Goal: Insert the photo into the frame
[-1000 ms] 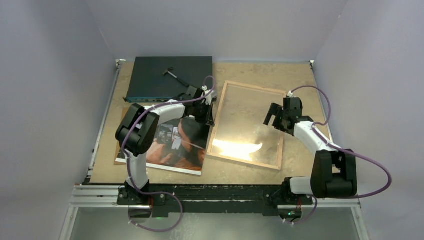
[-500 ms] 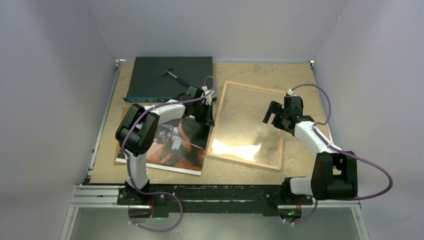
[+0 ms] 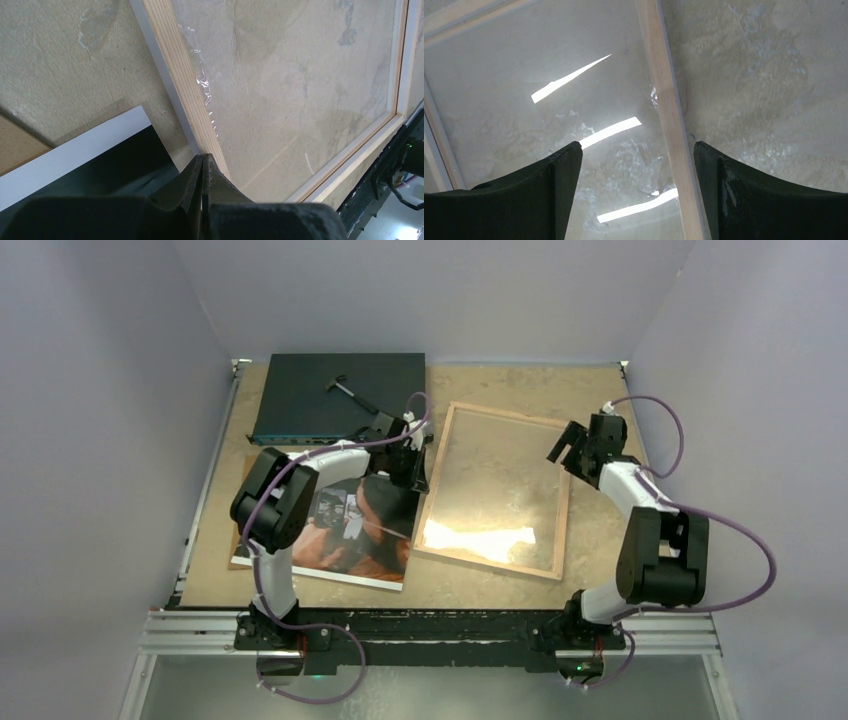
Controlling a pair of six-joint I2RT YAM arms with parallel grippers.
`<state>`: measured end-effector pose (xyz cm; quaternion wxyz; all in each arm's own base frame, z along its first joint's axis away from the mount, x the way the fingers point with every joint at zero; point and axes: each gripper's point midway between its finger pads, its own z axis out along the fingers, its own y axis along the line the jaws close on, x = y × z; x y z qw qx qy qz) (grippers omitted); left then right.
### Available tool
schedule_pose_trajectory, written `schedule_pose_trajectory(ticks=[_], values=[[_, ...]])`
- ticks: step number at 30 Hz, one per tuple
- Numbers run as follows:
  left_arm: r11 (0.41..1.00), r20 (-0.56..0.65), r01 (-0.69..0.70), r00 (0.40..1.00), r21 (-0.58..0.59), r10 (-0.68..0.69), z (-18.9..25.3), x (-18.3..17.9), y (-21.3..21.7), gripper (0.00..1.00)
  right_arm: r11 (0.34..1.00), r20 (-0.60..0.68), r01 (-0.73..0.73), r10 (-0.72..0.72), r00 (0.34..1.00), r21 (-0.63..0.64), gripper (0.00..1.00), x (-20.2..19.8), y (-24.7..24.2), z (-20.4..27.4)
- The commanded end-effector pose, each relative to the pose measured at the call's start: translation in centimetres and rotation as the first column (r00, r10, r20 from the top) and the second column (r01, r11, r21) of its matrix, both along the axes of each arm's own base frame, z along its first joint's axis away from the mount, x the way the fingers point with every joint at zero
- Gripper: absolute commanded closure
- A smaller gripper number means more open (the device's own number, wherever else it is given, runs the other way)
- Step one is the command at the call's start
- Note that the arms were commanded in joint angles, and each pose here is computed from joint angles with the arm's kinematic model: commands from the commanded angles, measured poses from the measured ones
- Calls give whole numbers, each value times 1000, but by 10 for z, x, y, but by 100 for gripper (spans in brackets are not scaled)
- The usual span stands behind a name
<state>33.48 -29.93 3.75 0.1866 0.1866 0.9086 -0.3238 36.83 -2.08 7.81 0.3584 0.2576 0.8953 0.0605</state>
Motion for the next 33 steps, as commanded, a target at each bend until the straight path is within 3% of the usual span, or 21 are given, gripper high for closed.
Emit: schedule_pose_trajectory(ticks=[1,13,21,26,29,33], values=[[1000,-45,22,999,8,-22,-2,-21,4,100,1000,74,29,-29,997,4,16,32,-3,17],[1000,-54,25,998,2,-25,-6,-23,3,100,999,23,32,-32,999,1,26,58,-7,-18],[1000,-53,24,998,-14,-25,-4,-21,0,100,999,71,3,-7,997,50,27,76,2,-11],[999,-38,43,998,-24,-44,7,-16,-5,100,999,112,1,-6,994,44,19,90,0,11],[998,-14,65,998,0,-65,20,-13,0,86,999,152,38,-36,988,-11,12,94,-12,29],[999,46,48,998,-20,-47,63,6,18,54,998,231,-4,18,973,-62,6,94,10,67]])
